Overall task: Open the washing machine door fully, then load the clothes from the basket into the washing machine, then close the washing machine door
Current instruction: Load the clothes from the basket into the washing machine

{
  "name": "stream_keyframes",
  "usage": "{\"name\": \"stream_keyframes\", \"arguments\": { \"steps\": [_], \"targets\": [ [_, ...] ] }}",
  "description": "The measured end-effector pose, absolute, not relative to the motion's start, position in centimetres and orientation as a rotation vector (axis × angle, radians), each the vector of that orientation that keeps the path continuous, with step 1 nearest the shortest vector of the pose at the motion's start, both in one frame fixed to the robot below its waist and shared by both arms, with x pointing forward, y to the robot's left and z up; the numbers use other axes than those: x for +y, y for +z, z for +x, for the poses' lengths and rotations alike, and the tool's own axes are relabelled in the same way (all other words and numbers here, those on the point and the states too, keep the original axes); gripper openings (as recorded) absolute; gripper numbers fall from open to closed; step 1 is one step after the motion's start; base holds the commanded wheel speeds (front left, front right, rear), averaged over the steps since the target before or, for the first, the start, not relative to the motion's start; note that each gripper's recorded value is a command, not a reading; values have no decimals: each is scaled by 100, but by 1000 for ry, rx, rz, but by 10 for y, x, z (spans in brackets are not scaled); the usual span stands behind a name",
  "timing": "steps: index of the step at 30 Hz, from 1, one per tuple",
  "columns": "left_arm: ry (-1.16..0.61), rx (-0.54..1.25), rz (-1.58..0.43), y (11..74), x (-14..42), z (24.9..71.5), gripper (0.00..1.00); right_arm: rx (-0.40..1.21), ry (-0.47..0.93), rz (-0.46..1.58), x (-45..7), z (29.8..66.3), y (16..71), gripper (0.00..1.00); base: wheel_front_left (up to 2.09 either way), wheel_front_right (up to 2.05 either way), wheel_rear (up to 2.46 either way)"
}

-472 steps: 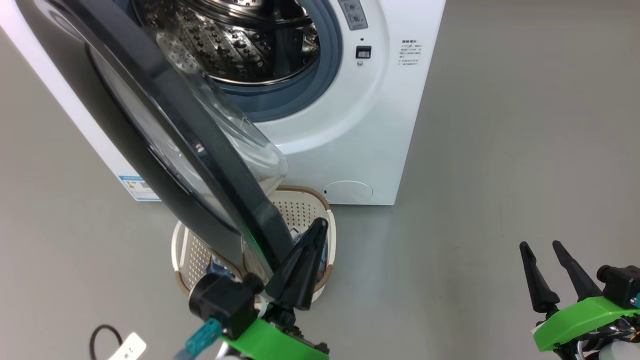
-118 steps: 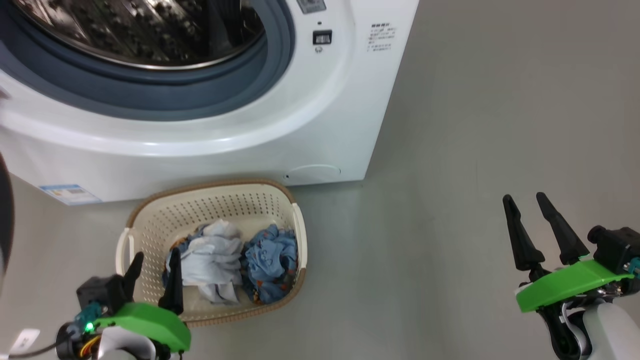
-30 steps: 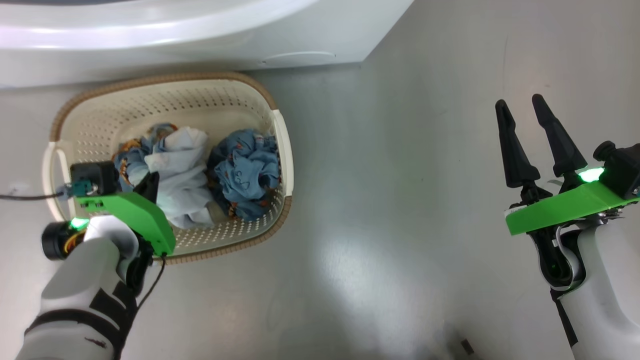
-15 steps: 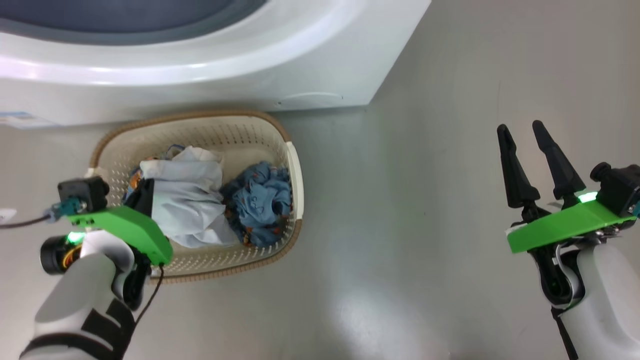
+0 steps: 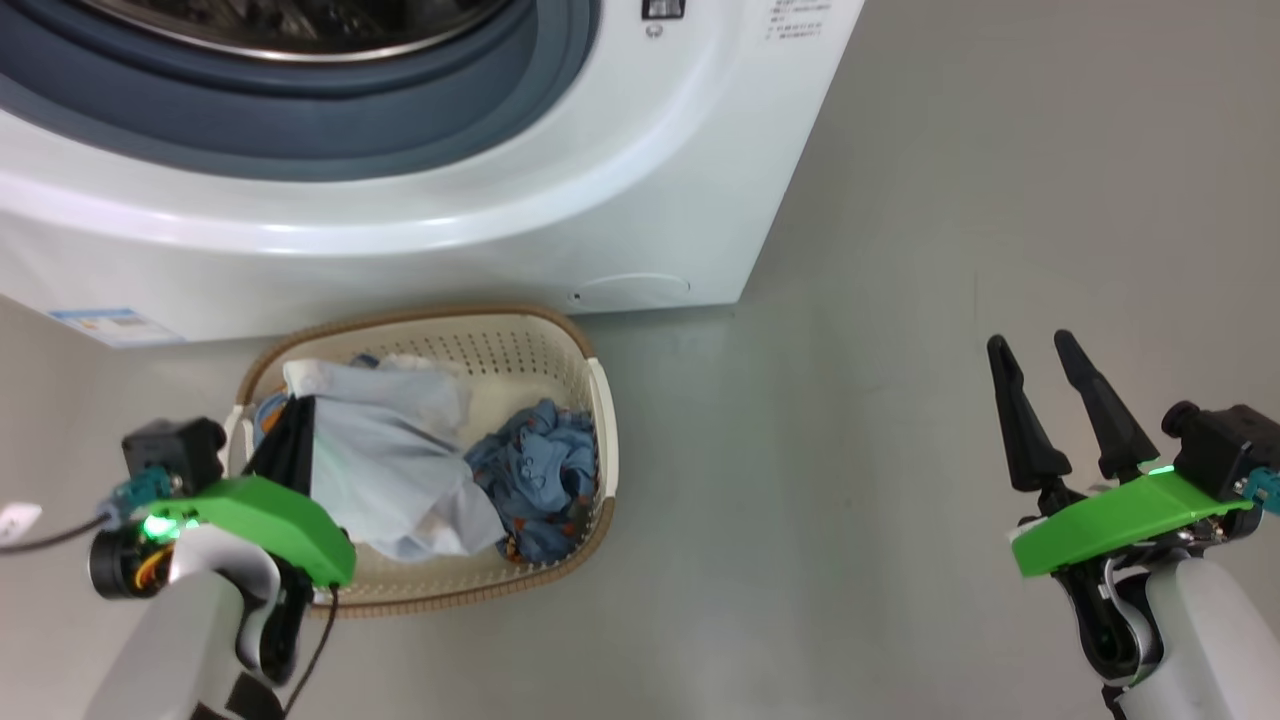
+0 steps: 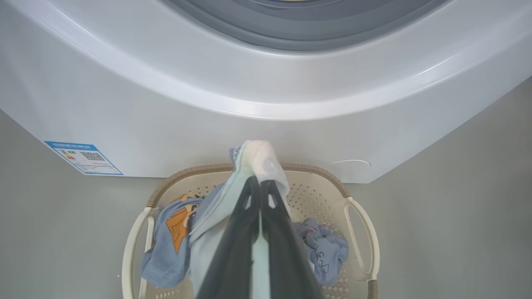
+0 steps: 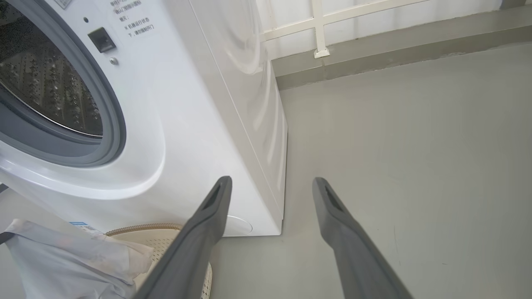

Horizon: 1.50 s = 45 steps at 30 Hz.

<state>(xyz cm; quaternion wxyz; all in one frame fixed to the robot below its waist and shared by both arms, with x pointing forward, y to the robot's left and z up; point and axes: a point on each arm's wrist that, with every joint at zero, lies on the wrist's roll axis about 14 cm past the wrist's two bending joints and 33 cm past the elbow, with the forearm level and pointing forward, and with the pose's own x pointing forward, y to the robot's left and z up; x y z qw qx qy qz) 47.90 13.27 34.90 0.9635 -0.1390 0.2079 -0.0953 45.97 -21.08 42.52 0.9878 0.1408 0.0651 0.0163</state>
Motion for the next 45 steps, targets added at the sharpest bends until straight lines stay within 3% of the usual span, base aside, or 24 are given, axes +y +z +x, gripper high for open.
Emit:
{"name": "stream_keyframes", "arguments": {
  "steps": [22, 45],
  "targets": [
    [-144, 163, -262, 426, 151, 433, 0, 92, -14, 278, -229, 416, 450, 100, 0, 0, 0],
    [-123, 61, -248, 454, 147, 412, 0, 86, -65, 277, -245, 404, 451, 100, 0, 0, 0]
  ]
}}
